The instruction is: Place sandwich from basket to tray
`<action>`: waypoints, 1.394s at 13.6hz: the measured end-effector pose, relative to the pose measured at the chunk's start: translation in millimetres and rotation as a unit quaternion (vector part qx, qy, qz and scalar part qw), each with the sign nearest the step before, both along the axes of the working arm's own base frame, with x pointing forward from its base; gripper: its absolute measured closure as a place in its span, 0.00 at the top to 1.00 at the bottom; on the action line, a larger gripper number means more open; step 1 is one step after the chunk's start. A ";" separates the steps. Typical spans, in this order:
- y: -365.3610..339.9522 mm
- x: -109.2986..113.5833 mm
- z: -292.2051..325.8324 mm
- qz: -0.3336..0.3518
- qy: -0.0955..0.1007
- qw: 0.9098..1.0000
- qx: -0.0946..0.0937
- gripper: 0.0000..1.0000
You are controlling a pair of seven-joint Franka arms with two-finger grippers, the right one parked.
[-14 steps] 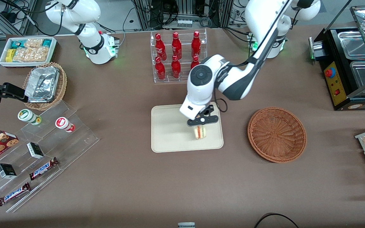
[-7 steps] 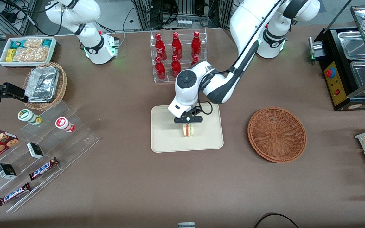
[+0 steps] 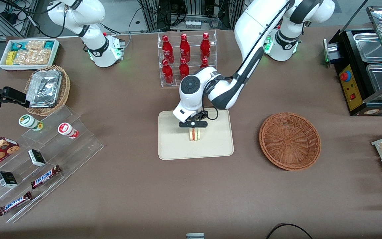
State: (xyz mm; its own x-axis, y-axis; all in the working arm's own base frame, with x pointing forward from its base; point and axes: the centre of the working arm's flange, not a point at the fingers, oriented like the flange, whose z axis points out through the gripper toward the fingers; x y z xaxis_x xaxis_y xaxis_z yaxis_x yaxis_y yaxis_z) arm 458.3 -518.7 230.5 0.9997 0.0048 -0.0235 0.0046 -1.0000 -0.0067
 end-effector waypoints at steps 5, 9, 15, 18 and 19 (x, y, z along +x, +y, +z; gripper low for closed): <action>-0.7 13.3 19.8 0.007 -0.015 1.000 -0.010 0.65; 24.2 34.7 101.6 0.041 -0.018 0.999 -0.002 1.00; 138.3 59.8 261.9 0.123 -0.020 0.992 0.025 1.00; 211.7 73.1 310.6 0.132 -0.016 0.991 0.036 1.00; 233.5 75.7 322.3 0.132 -0.013 0.990 0.039 1.00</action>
